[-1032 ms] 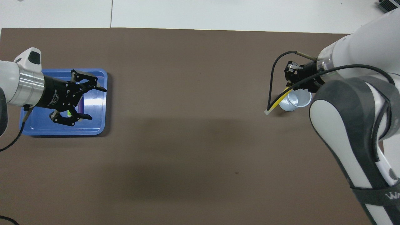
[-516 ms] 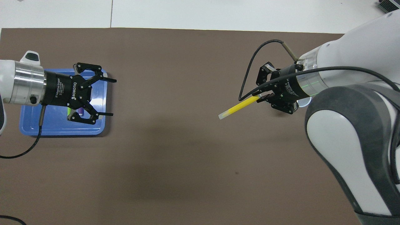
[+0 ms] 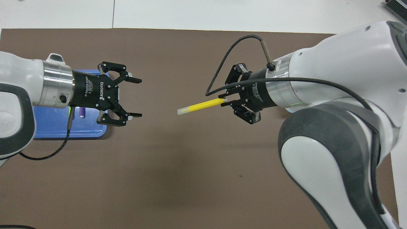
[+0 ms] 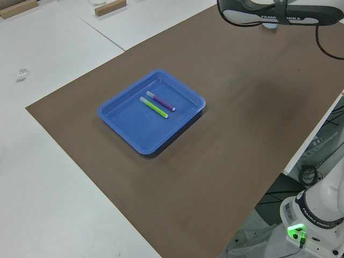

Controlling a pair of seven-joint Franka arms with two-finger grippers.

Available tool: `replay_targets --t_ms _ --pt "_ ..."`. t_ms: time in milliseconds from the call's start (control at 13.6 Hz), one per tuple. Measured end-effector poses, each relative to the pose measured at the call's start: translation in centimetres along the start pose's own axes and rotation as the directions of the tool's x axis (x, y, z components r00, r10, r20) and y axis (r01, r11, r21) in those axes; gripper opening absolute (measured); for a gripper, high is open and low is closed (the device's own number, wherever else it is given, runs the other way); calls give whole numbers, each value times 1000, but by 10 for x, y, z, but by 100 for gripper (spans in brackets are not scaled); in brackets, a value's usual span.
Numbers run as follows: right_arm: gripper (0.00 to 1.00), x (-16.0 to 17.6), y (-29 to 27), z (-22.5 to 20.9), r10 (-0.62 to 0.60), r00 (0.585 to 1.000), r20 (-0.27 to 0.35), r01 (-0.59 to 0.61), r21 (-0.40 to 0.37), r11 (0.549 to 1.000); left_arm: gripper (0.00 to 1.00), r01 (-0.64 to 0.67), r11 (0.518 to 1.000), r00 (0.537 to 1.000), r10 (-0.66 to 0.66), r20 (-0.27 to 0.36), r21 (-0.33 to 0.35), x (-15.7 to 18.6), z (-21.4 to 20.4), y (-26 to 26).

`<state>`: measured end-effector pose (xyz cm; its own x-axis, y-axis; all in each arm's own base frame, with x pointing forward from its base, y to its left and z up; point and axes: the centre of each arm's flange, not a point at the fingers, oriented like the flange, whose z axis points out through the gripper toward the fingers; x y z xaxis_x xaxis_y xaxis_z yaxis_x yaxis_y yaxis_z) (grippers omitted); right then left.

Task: Right arm passes pens to left for tray arrangement
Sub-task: 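Bring the yellow pen toward the left gripper with the right gripper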

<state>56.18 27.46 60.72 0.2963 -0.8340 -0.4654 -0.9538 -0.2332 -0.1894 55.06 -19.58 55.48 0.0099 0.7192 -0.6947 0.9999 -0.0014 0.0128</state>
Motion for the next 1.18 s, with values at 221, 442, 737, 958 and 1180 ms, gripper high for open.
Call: replay_targets --t_ms 221,442,737,958,1180 --pt "17 -15 0 4 117 993 15 -117 23 993 97 50 998 999 -50 -6 -30 -35 18 -12" --pt "17 -12 -1 3 140 990 36 -140 20 990 96 54 998 998 -54 -8 -32 -36 17 -12" --pt "17 -11 -1 4 142 989 35 -143 17 990 93 56 998 998 -56 -4 -36 -49 27 -17" --pt "17 -10 0 7 144 989 34 -145 12 989 88 66 997 998 -67 0 -42 -60 35 -22" --pt "17 -10 1 9 144 989 33 -144 9 990 88 76 996 997 -76 5 -53 -68 40 -25"
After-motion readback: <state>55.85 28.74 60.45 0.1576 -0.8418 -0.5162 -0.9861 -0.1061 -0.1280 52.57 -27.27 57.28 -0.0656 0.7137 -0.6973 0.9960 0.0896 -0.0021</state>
